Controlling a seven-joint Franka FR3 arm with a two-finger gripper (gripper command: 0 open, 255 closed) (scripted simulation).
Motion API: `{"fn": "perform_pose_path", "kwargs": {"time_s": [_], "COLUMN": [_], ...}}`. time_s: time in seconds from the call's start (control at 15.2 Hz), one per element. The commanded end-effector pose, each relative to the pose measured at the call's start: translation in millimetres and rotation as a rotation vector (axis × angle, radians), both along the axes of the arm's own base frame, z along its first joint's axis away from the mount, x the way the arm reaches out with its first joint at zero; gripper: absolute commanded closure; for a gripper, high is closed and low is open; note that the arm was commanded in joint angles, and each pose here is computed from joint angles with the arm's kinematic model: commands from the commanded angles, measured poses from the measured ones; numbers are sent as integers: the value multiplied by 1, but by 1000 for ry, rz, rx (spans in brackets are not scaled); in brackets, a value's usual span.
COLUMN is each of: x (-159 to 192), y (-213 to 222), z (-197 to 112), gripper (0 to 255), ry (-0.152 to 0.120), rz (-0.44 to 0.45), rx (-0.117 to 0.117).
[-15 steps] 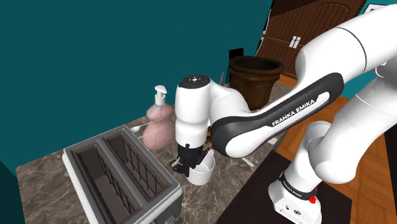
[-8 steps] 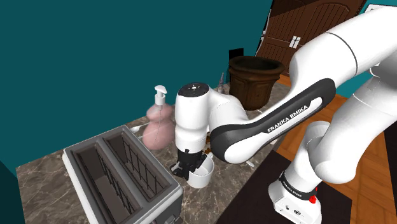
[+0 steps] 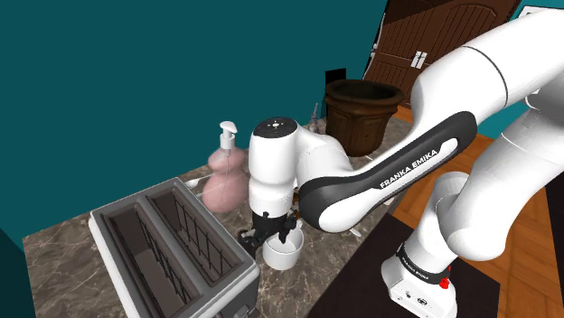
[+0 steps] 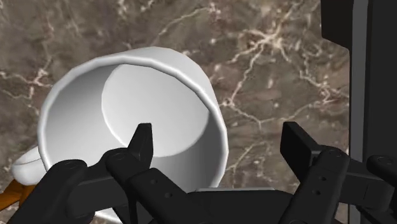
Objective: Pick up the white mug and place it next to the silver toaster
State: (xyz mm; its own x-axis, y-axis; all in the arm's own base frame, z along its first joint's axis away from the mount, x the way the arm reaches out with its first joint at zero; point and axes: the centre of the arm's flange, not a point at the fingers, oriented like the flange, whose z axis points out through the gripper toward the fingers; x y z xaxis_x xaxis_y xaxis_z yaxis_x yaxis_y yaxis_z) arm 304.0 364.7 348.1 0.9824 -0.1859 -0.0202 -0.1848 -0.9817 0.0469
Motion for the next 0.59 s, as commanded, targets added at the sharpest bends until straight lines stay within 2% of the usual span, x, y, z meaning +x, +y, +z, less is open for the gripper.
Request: {"fn": "perform_pose_path", "kwargs": {"time_s": [0.0, 0.07, 0.33, 0.53], "x": [0, 0, 1, 1], "y": [0, 0, 2, 2], "z": [0, 0, 50, 50], "gripper": [0, 0, 0, 0], "ry": [0, 0, 0, 0], "rz": [0, 0, 0, 0], "rx": [0, 0, 0, 0]}}
